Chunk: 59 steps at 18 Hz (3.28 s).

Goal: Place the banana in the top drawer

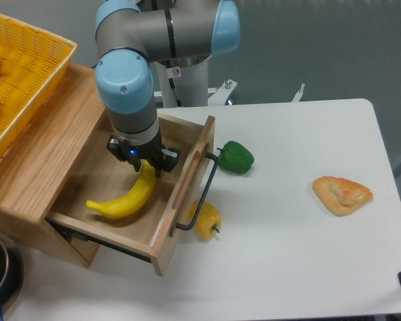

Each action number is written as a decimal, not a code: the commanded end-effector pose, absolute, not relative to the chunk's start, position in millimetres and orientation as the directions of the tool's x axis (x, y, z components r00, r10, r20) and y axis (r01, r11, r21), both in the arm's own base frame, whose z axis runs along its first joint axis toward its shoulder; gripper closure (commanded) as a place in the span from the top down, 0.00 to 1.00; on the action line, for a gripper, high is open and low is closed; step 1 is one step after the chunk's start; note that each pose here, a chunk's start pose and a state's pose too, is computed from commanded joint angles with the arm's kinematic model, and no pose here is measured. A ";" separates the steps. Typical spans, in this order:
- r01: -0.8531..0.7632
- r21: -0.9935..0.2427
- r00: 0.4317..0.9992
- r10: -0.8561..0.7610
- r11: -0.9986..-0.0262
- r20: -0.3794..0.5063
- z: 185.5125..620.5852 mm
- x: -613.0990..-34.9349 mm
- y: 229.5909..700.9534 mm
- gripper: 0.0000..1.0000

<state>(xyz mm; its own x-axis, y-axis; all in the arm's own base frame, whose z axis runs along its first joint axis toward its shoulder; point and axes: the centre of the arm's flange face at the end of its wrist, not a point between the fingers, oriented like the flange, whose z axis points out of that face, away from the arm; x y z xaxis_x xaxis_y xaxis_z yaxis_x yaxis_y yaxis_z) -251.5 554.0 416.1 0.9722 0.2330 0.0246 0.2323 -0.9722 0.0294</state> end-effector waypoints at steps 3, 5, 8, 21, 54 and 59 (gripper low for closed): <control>0.229 0.026 0.973 0.230 -0.973 0.025 419.3 -250.6 553.1 0.58; 0.227 0.012 0.974 0.227 -0.974 0.019 427.5 -250.1 552.4 0.61; 0.227 -0.013 0.974 0.226 -0.974 0.009 442.8 -247.7 549.4 0.64; 0.244 -0.165 0.966 0.254 -0.956 -0.042 531.2 -257.8 505.8 0.70; 0.011 -0.097 0.998 0.017 -0.995 -0.064 377.7 -545.3 407.4 1.00; -0.048 -0.100 0.998 -0.044 -0.994 -0.044 364.5 -562.3 396.8 1.00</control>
<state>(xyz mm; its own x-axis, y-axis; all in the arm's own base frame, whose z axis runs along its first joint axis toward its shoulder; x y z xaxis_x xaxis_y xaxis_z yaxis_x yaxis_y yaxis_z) -562.3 396.8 364.5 0.9981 -0.0437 -0.0437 -0.0479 -0.9938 -0.1002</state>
